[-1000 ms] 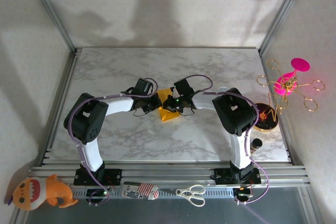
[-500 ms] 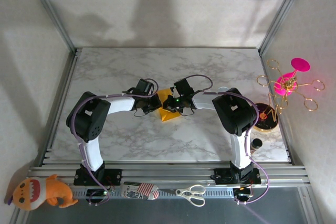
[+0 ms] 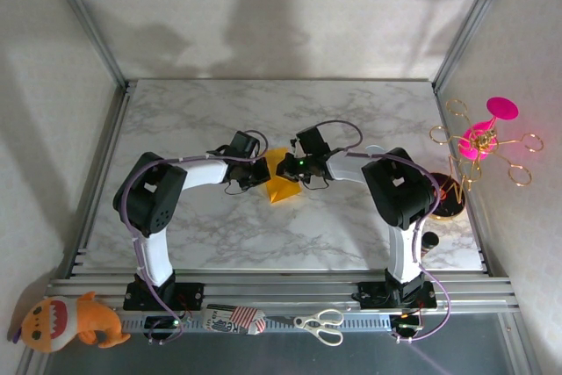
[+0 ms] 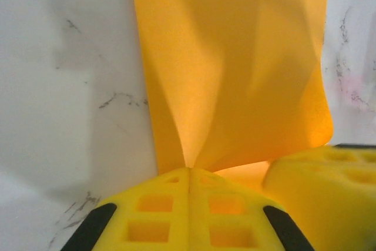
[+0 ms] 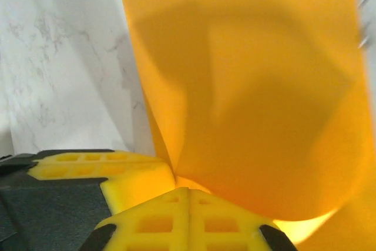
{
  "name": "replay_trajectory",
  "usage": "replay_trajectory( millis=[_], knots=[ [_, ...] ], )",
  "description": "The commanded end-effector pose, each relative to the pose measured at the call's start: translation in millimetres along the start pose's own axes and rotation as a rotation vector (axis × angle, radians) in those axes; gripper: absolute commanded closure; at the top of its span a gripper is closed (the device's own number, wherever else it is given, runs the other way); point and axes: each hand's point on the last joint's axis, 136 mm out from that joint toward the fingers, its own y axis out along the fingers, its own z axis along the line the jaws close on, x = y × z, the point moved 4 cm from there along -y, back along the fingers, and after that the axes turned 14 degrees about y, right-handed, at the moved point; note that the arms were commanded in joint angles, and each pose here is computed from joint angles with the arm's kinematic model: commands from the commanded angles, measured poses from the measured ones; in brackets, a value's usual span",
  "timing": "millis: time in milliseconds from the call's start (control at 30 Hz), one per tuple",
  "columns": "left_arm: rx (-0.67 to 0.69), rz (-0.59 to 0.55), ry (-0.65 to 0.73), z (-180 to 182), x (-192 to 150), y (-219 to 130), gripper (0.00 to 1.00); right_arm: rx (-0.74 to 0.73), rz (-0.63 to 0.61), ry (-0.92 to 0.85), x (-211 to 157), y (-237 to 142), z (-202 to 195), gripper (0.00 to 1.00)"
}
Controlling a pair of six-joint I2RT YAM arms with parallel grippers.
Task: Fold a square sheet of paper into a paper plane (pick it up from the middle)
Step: Fold the triangle a second time at the center of the table.
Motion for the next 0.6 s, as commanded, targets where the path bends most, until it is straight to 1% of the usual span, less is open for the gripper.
replay_trajectory(
  millis=[0, 200, 400, 567],
  knots=[
    [0.084, 0.065, 0.039, 14, -12, 9, 1.0, -0.036, -0.032, -0.033, 6, -8, -8, 0.99],
    [0.088, 0.081, 0.117, 11, -6, 10, 1.0, -0.071, -0.018, -0.033, 5, -4, -20, 0.99],
    [0.098, 0.098, 0.141, 15, -4, 12, 1.0, -0.107, -0.017, 0.004, 1, -2, -35, 0.99],
    [0.091, 0.114, 0.169, 15, -2, 13, 1.0, -0.107, -0.016, 0.03, -3, -1, -41, 0.99]
  ],
)
